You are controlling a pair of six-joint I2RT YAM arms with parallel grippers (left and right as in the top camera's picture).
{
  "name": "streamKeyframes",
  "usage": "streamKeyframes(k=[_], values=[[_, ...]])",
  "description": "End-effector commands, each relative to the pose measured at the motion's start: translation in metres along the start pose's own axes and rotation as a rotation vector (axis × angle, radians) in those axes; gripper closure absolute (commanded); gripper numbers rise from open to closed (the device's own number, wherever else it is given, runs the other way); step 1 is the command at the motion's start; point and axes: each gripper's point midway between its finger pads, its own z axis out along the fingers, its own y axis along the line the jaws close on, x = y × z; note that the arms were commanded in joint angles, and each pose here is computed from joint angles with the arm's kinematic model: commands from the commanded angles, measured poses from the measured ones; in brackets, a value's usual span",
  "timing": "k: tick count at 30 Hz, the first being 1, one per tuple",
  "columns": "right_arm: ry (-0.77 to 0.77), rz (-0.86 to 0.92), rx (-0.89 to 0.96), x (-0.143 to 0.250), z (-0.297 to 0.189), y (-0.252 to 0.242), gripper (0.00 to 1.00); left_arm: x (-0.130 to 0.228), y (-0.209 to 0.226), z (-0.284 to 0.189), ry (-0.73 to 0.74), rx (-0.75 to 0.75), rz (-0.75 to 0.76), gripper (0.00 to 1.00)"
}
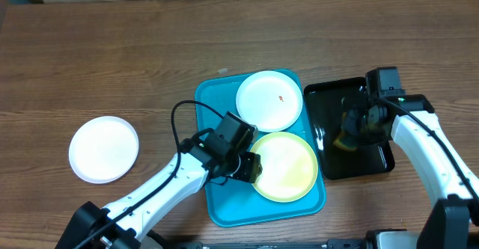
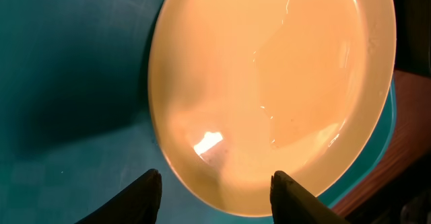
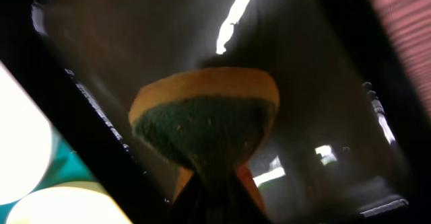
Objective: Clean dirty plates on tray and stack at the side
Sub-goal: 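Scrub the yellow plate with the sponge in right gripper, then return the sponge to the black tray with right gripper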
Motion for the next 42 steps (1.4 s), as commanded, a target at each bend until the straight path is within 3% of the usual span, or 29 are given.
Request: streamKeyframes(k=[1, 2, 4, 9, 14, 17, 18, 19, 26, 30, 37, 42], values=[[0.031, -0.05, -0.074, 0.005, 0.006, 0.009, 0.72, -0.007, 0.008, 0.004, -0.032, -0.075, -0.013, 0.47], [0.027, -0.05, -0.076, 0.004, 0.005, 0.01, 0.6, -0.006, 0.009, 0.006, -0.024, -0.079, -0.029, 0.47], [0.021, -0.05, -0.08, 0.002, 0.001, 0.011, 0.5, -0.005, 0.012, 0.013, -0.009, -0.085, -0.054, 0.47], [-0.012, -0.058, -0.124, -0.001, -0.035, 0.021, 0.48, -0.001, 0.01, 0.027, 0.041, -0.062, -0.063, 0.59], [-0.09, -0.08, -0.235, 0.003, -0.085, 0.036, 0.47, -0.008, 0.009, 0.026, 0.025, -0.068, -0.06, 0.63], [-0.158, -0.101, -0.311, 0.007, -0.114, 0.043, 0.44, -0.008, 0.009, 0.026, 0.026, -0.069, -0.059, 0.83], [-0.183, -0.106, -0.326, 0.009, -0.122, 0.044, 0.44, -0.008, 0.009, 0.026, 0.026, -0.068, -0.06, 0.94], [-0.208, -0.111, -0.338, 0.011, -0.13, 0.044, 0.43, -0.008, 0.009, 0.026, 0.026, -0.068, -0.06, 0.96], [-0.318, -0.128, -0.392, 0.022, -0.167, 0.041, 0.37, -0.011, 0.007, 0.018, 0.037, -0.085, -0.052, 0.96], [-0.338, -0.121, -0.404, 0.027, -0.174, 0.039, 0.36, -0.023, 0.012, 0.001, 0.031, -0.173, -0.003, 0.96], [-0.335, -0.117, -0.404, 0.028, -0.174, 0.039, 0.35, -0.035, 0.012, -0.004, 0.023, -0.204, 0.185, 0.93], [-0.333, -0.116, -0.4, 0.028, -0.174, 0.038, 0.35, -0.036, 0.022, 0.013, 0.051, -0.237, 0.238, 0.88]])
